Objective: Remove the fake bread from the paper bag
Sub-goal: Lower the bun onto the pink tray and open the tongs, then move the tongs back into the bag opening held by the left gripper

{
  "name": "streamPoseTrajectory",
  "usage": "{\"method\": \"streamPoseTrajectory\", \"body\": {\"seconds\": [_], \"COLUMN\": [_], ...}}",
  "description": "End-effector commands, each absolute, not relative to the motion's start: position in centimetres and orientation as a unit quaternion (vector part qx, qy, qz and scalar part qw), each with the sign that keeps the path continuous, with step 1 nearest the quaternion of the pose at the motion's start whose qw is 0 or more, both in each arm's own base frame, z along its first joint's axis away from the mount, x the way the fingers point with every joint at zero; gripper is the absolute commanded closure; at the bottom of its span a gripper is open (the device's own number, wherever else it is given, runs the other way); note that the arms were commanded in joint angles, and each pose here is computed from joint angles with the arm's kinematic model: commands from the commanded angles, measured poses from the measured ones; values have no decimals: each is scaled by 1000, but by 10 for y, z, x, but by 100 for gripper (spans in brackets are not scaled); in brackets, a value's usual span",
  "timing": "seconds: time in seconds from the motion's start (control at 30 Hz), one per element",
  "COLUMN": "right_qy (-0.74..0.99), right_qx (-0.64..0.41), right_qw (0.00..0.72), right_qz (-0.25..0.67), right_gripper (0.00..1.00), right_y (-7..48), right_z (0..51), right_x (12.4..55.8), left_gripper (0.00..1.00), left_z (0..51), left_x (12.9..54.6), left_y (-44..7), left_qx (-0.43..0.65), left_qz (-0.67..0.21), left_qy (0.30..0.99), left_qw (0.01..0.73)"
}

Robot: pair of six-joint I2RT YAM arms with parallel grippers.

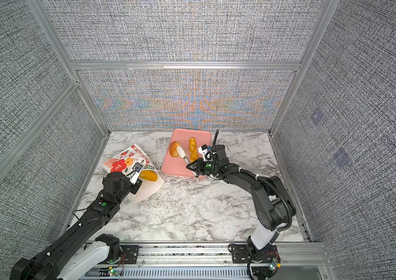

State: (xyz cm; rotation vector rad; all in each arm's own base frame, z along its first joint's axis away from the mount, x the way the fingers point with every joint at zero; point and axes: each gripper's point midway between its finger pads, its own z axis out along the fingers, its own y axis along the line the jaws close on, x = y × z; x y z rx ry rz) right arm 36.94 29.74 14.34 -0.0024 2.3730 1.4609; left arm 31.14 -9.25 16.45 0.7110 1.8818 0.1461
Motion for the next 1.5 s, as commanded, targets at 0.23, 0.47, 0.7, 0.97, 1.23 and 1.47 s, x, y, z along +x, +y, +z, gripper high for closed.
{"method": "streamPoseTrajectory", "body": {"seconds": [0.23, 0.47, 0.7, 0.97, 1.23, 1.47], "right_qy": [828, 865, 879, 889, 882, 875], "right_qx": [92, 80, 88, 56, -34, -122], "right_qw": [154, 158, 166, 194, 206, 237], "right_qz": [531, 470, 438, 411, 423, 405], "right_gripper": [100, 73, 59, 60, 71, 71], "right_y": [293, 276, 256, 247, 290, 310], "right_z": [102, 91, 98, 128, 172, 194], "right_x": [411, 405, 402, 392, 368, 293], "left_gripper": [100, 100, 100, 100, 100, 100], "left_z": [162, 162, 161, 164, 167, 165], "left_x": [307, 309, 308, 306, 305, 304], "left_y": [-99, -97, -96, -98, -99, -100], "left_qx": [315, 311, 306, 306, 307, 308], "left_qz": [46, 51, 51, 46, 40, 38], "left_qy": [784, 783, 785, 780, 779, 779], "left_qw": [533, 536, 537, 544, 546, 545]}}
